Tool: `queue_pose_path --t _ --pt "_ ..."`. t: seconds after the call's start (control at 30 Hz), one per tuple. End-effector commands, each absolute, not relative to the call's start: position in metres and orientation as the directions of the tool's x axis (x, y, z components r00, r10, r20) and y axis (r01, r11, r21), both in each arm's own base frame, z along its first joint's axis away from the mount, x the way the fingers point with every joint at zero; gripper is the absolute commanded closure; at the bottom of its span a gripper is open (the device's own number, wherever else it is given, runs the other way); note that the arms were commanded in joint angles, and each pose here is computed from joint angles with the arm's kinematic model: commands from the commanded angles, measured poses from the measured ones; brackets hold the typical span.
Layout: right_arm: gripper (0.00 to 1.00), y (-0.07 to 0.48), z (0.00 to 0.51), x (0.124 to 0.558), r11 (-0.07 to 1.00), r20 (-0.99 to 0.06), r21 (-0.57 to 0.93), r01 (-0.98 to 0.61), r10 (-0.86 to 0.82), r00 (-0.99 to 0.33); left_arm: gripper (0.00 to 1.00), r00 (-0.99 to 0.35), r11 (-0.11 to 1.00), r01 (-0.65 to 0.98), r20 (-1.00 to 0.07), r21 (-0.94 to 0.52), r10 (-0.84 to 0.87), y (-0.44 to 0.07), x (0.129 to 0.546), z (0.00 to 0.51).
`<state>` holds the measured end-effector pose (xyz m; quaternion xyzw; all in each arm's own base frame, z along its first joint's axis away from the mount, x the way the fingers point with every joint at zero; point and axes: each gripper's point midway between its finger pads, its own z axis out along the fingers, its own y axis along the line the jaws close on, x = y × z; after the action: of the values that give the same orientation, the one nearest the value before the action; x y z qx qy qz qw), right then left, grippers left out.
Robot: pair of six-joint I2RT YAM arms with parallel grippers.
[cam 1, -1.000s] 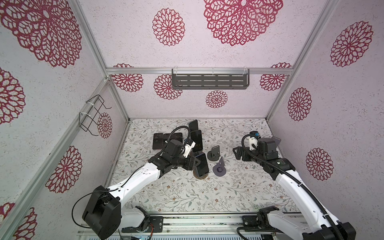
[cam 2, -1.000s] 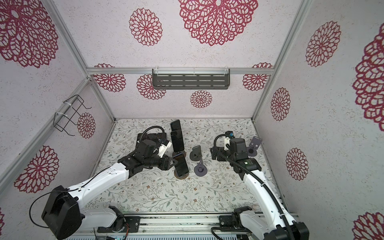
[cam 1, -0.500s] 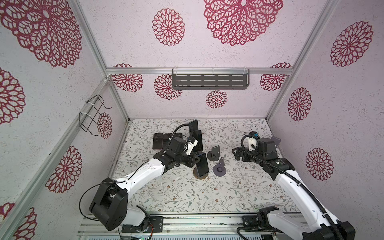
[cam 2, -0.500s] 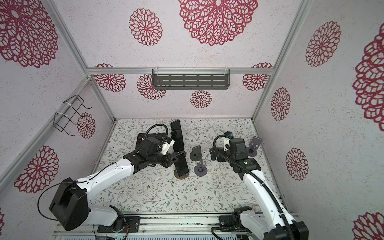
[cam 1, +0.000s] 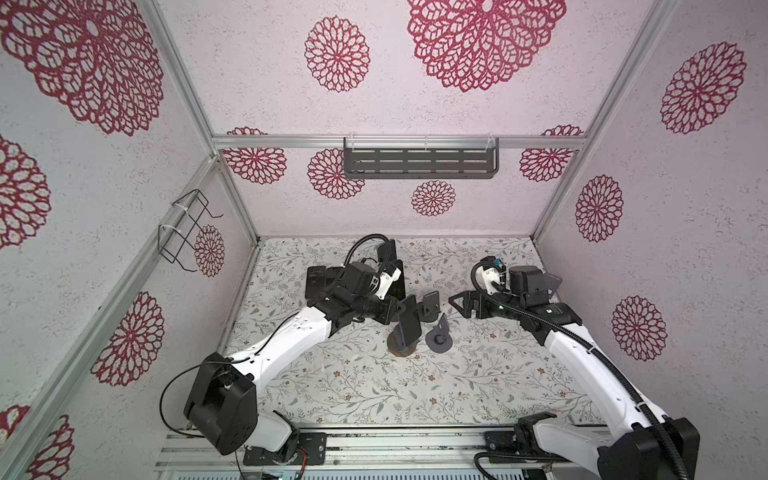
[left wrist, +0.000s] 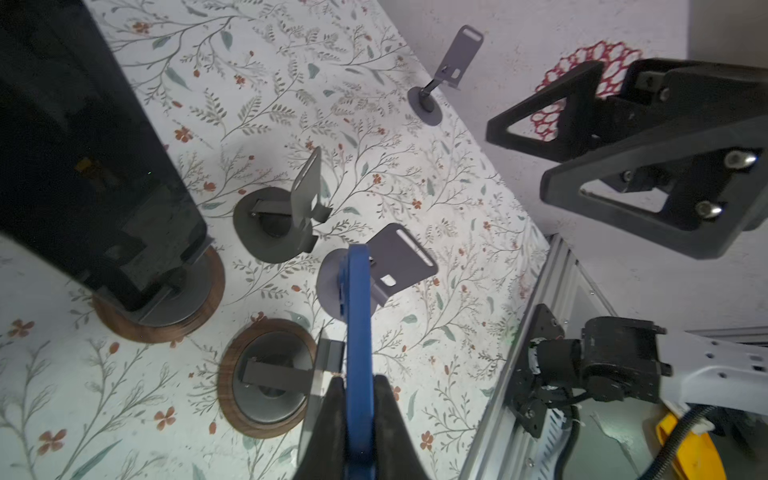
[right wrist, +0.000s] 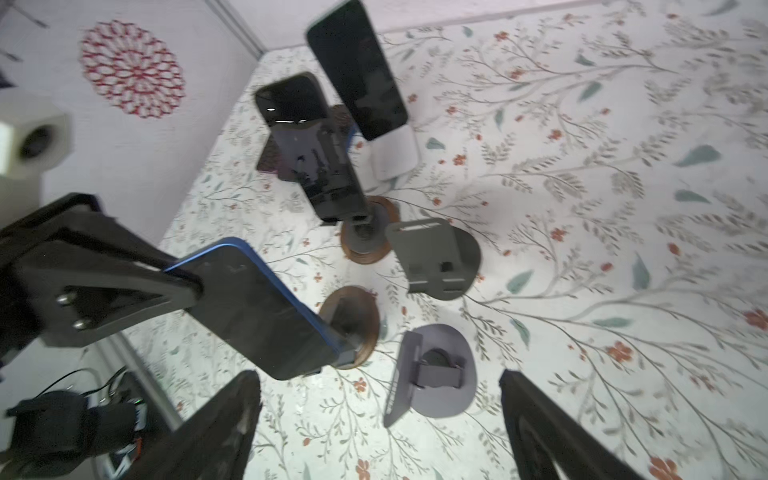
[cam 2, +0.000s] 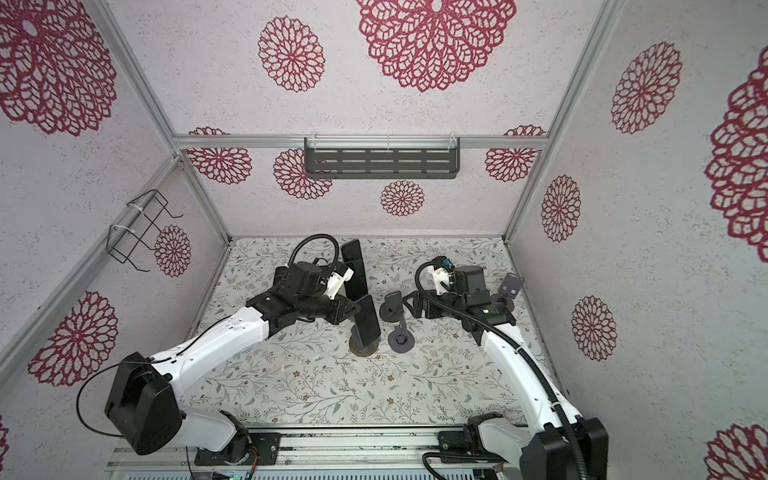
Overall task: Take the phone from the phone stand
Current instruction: 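Lift the blue-edged phone off its stand with the left gripper while the right gripper approaches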
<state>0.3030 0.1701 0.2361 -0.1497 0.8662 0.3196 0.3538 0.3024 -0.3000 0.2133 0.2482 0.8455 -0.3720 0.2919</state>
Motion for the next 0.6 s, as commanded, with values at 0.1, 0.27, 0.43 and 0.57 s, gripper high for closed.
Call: queue_pose_path --t 0.1,0.27,0.43,0.57 --pt "0.29 0.214 0.270 0.276 0.454 -0.764 0.503 -0.735 -0.164 -0.624 1.00 -0.614 0.435 0.761 -0.752 -0.482 0.241 -0.294 0.298 0.273" --pt "0.34 0.245 0.286 0.258 0.328 -0.812 0.460 -0.825 -0.222 -0.541 1.00 -0.557 0.322 0.819 -0.794 -0.475 0.244 -0.292 0.295 0.294" --pt "0.22 0.258 0.290 0.262 0.311 -0.840 0.421 -0.852 -0.220 -0.496 1.00 -0.535 0.303 0.836 -0.802 -0.458 0.265 -0.293 0.297 0.296" --pt "0.20 0.262 0.289 0.271 0.308 -0.849 0.407 -0.860 -0.219 -0.480 1.00 -0.515 0.276 0.851 -0.814 -0.446 0.270 -0.293 0.293 0.299"
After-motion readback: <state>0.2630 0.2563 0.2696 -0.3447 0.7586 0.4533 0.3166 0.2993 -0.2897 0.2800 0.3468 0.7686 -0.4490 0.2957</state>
